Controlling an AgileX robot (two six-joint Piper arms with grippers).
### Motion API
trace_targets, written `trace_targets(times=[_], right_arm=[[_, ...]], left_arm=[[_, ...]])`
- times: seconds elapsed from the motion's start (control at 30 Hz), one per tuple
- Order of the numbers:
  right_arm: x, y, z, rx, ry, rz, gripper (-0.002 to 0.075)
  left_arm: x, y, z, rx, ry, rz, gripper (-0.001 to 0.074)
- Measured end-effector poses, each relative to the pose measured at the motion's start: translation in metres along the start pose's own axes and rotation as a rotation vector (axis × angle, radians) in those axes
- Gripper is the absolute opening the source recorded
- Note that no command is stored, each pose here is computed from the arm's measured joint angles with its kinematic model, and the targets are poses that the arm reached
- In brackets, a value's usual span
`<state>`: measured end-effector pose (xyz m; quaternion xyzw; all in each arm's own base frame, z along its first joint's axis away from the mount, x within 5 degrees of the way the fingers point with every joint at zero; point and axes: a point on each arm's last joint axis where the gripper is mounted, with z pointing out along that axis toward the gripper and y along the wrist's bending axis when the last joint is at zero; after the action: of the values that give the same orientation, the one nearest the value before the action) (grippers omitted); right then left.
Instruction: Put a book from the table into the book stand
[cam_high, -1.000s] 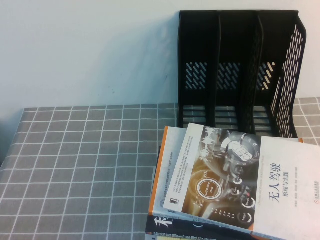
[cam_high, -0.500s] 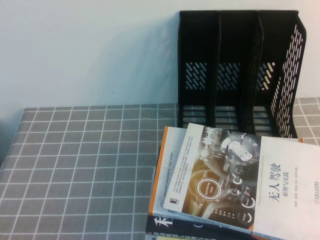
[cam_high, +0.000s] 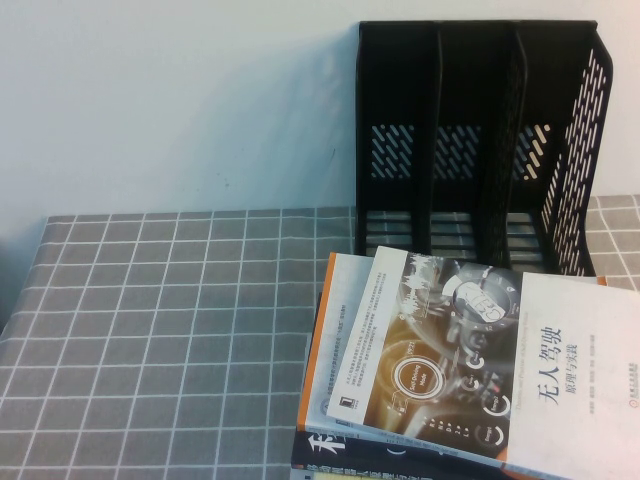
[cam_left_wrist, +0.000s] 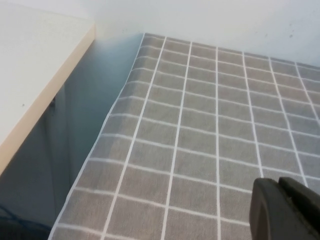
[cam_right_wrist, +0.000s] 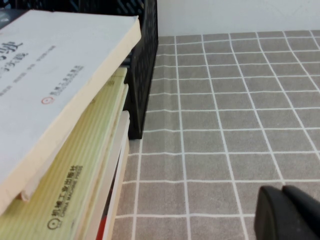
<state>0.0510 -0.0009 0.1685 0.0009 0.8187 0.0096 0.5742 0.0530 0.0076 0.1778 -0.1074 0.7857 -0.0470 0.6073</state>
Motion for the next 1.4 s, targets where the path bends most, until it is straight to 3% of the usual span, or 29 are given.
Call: trace_targets(times=[0.13,0.4,0.67,0.77,0.9,1.0,1.13,1.27,1.4], right_arm=[[-0.002,0.0,0.0,-0.005,-0.034,0.0,-0.0003],[-0.025,0.004,-0.003,-0.042,-0.298,-0.002,-0.0003],[-0.044,0.006,-0.012,-0.075,-0.53,-0.001,-0.0003],[-0.059,0.009,-0.023,-0.112,-0.734,0.017,-0.0003],[-0.08,0.008,-0.04,-0.151,-0.906,0.101,-0.0003],[-0.106,0.006,-0.061,-0.15,-0.988,0.131,-0.0003],[-0.149,0.005,-0.091,-0.125,-1.023,0.105,-0.0003],[-0.187,0.007,-0.089,-0.1,-0.83,0.081,-0.0003],[-0.205,0.008,-0.065,-0.057,-0.57,-0.015,-0.0003]], left_arm=[[-0.008,-0.005,0.0,0.054,-0.106,0.046,-0.0003],[-0.04,-0.033,-0.017,0.337,-0.534,0.221,-0.0003],[-0.046,-0.049,-0.03,0.481,-0.711,0.394,-0.0003],[-0.052,-0.053,-0.039,0.579,-0.779,0.265,-0.0003],[-0.064,-0.048,-0.049,0.675,-0.867,-0.049,-0.0003],[-0.077,-0.041,-0.051,0.646,-0.857,-0.237,-0.0003],[-0.11,-0.037,-0.063,0.529,-0.748,-0.352,-0.0003],[-0.132,-0.036,-0.065,0.376,-0.55,-0.378,-0.0003],[-0.133,-0.035,-0.047,0.235,-0.348,-0.33,-0.0003]])
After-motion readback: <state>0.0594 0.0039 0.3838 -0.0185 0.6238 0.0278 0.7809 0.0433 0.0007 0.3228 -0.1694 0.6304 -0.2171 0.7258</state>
